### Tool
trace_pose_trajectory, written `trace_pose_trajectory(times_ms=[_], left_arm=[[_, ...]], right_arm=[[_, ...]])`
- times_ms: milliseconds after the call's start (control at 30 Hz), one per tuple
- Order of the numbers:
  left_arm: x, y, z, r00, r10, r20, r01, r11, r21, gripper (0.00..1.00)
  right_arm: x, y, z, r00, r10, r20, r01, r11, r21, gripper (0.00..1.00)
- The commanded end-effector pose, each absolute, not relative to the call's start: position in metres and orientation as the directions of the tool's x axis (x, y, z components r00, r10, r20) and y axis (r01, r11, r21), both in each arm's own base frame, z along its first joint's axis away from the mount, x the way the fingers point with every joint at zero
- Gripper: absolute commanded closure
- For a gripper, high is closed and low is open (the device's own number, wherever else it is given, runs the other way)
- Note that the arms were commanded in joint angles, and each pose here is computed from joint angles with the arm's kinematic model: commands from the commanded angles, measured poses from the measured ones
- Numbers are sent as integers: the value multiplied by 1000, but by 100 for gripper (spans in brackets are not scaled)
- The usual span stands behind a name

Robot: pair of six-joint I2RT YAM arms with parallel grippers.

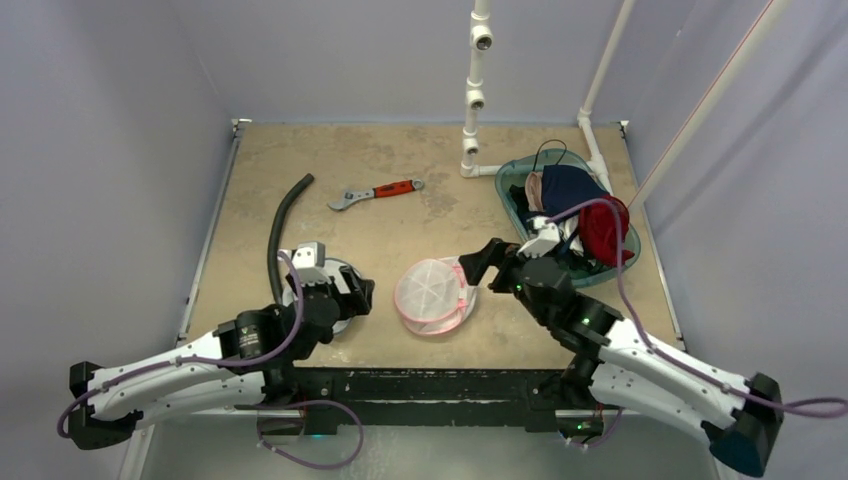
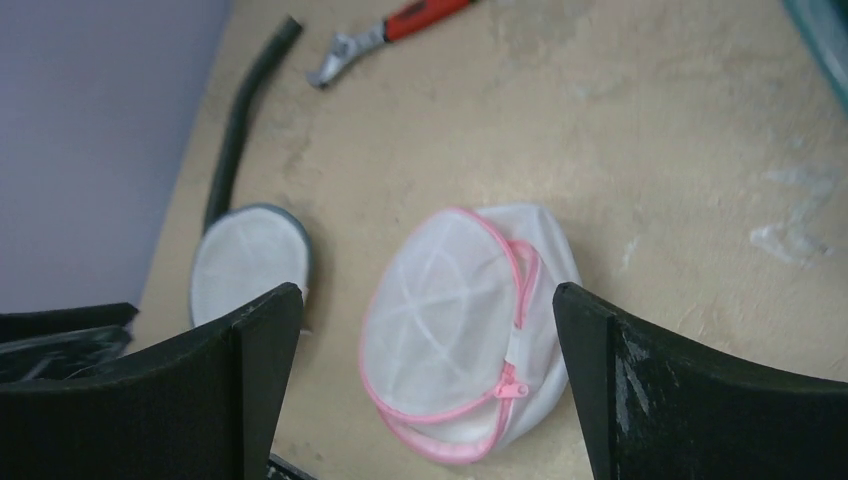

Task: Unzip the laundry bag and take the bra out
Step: Reset both arms

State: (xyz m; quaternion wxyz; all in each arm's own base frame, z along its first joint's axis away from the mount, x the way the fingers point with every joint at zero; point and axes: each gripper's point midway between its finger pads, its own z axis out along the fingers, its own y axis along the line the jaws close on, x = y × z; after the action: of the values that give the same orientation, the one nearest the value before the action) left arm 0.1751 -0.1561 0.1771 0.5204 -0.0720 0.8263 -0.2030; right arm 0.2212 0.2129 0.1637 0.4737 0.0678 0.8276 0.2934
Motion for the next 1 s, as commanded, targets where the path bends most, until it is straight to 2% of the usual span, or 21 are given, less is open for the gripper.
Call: trace_pose_trajectory(times_ms=[0,100,267,400,533,733,967], left_arm=[[181,-141,195,-400,-316,-860,48,930,-363,18],[183,-132,203,-372,-324,-870,19,934,-356,18],[186,-127,216,-340,-341,-876,3,931,-364,17],[190,-124,229,-321,-330,-888,-36,941,-337,16],[195,-128,247,-309,-272,-911,-34,961,-275,17],[200,-117,246,-281,-219,-935,-90,975,-201,17],[193,-109,245,-278,-273,-921,-56,962,-268,17]], right_arm=[[225,185,219,-387,358,-850,-232,854,465,2],[222,179,236,-356,437,-826,-222,819,529,2],[213,187,273,-279,540,-794,-361,707,608,2],[207,187,297,-218,540,-813,-447,685,575,2],[208,170,310,-159,592,-790,-418,684,597,2],[217,132,296,-99,700,-707,-220,678,701,2],[215,136,300,-110,707,-698,-243,662,709,2]])
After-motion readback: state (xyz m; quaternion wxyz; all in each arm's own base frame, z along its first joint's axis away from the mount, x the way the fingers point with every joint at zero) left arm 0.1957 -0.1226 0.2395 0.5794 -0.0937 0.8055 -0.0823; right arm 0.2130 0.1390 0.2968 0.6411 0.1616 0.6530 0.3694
